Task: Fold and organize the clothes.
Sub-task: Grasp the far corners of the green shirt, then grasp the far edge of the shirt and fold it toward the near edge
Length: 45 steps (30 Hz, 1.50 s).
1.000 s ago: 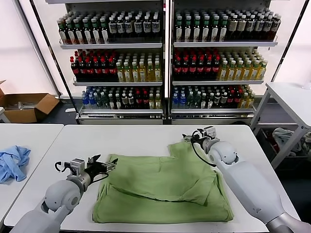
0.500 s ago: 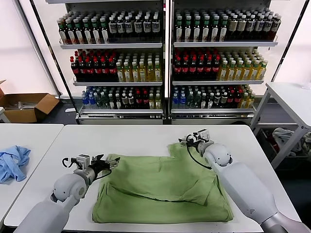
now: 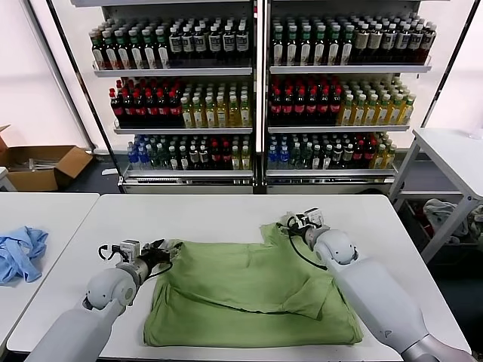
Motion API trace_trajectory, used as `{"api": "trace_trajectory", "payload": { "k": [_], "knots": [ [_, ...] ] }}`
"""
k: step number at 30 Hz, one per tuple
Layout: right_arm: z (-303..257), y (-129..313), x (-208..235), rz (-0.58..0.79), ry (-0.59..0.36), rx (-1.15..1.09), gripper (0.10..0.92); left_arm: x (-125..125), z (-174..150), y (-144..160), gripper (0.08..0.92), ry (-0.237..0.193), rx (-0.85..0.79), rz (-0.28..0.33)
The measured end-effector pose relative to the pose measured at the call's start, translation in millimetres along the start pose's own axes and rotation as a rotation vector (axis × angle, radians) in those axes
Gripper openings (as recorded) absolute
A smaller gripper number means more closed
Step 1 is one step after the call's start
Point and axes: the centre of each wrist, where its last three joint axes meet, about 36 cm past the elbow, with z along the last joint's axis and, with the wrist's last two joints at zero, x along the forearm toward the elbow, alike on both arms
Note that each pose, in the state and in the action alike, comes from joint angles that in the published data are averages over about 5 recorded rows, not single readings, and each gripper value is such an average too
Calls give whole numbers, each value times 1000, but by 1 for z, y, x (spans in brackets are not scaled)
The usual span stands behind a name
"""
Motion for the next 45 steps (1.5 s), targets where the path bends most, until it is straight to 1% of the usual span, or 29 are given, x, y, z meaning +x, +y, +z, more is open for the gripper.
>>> {"api": "trace_trajectory", "payload": {
  "k": [5, 10, 14, 17, 20, 25, 33, 37, 41, 45],
  "knots": [
    [6, 1, 0, -7, 2, 0, 457, 1, 3, -3, 420, 4, -16, 11],
    [7, -1, 3, -3, -7, -6, 284, 5, 6, -7, 281, 2, -31, 22],
    [7, -3, 9, 5, -22, -15, 181, 9, 6, -10, 161, -9, -38, 28],
    [5, -5, 18, 11, -39, -22, 121, 13, 5, -13, 99, -25, -40, 29],
    [2, -7, 30, 17, -66, -29, 111, 19, 2, -14, 85, -45, -44, 30],
    [-1, -12, 56, 30, -128, -36, 111, 33, -4, -15, 85, -96, -56, 25],
    [-4, -14, 109, 40, -230, -24, 111, 57, -10, -15, 85, -170, -81, 2],
    [3, -7, 139, 39, -267, 1, 111, 73, -10, -16, 85, -202, -101, -21],
    [16, 7, 166, 27, -287, 27, 111, 92, -1, -18, 85, -223, -125, -56],
    [30, 25, 186, 4, -298, 45, 111, 113, 15, -24, 85, -228, -148, -77]
  ]
}}
